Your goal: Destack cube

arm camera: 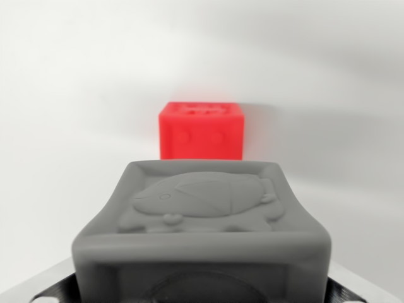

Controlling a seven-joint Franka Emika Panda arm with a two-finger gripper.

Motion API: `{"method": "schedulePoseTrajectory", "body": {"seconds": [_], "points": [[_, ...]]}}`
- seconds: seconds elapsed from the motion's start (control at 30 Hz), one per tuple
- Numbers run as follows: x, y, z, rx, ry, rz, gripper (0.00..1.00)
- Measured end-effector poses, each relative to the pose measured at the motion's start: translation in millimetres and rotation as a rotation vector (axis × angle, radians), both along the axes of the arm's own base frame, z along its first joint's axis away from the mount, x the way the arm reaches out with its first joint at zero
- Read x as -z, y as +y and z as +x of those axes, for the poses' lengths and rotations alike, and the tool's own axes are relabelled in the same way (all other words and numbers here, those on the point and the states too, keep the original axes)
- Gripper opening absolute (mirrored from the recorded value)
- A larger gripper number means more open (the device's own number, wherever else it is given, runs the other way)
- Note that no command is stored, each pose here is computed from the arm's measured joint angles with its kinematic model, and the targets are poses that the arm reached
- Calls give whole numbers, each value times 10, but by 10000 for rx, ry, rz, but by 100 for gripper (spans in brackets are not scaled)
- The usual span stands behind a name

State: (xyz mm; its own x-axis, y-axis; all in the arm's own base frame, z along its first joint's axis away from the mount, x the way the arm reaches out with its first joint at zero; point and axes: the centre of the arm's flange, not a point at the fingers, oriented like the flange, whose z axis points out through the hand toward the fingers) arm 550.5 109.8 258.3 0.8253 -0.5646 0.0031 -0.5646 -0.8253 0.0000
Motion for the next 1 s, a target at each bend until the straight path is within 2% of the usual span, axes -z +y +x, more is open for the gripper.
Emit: {"method": "schedulePoseTrajectory", "body": {"seconds": [0.47, 0.6, 0.8, 1.0], "points": [[-414, 0, -2, -6, -9, -13, 0], [-495, -8, -2, -63, -40, -6, 0], [-457, -119, -7, -161, 40, -22, 0], [-431, -230, -9, -279, 67, -25, 0]]}}
